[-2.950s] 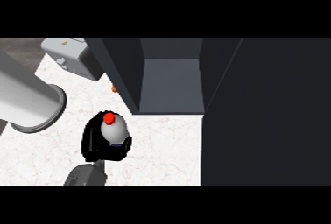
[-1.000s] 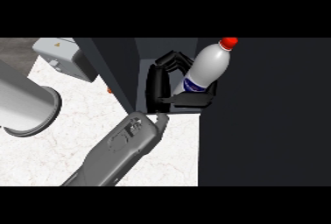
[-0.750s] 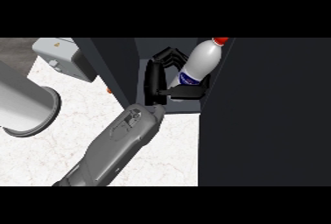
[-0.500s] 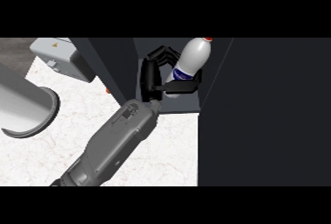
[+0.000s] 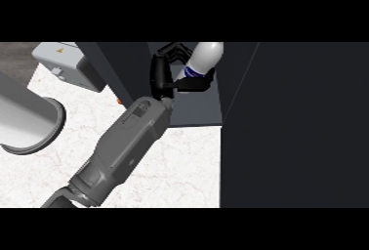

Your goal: Pick up the bottled water, place it into the cabinet and close the cabinet

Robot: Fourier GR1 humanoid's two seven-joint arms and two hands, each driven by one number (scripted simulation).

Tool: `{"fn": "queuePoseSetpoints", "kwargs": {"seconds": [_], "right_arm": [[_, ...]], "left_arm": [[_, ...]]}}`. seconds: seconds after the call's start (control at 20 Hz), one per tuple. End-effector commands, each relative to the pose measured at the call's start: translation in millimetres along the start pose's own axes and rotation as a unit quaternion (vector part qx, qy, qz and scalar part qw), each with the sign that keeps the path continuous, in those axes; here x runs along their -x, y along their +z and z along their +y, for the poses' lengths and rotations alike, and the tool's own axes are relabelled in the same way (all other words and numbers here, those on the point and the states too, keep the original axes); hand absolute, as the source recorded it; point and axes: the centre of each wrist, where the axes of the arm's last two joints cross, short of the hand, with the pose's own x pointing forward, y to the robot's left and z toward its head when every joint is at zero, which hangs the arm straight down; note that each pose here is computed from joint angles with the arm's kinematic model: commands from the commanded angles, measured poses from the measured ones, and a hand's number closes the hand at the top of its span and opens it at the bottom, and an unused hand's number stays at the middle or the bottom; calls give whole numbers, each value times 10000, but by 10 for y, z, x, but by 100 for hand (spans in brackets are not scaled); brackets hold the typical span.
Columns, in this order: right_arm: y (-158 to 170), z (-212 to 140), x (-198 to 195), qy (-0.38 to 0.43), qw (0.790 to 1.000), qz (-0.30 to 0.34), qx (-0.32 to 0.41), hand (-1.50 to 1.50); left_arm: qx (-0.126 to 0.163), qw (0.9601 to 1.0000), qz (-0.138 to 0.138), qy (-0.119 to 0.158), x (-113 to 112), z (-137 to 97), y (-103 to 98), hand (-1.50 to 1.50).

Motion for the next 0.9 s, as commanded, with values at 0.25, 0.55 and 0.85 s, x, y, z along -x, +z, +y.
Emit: {"fn": "queuePoseSetpoints", "kwargs": {"seconds": [0.25, 0.55, 0.85], "right_arm": [[-85, -3, -89, -220, 9990, -386, -110, -150], [-161, 55, -159, -156, 9990, -428, -13, -150], [-171, 77, -233, -129, 9990, -421, -116, -150]], "left_arm": [[159, 9943, 16, -1054, 87, 0, -214, -150], [142, 9913, 14, -1309, -50, -71, -335, -150], [135, 9973, 2, -719, 1, 9, -348, -150]]}}
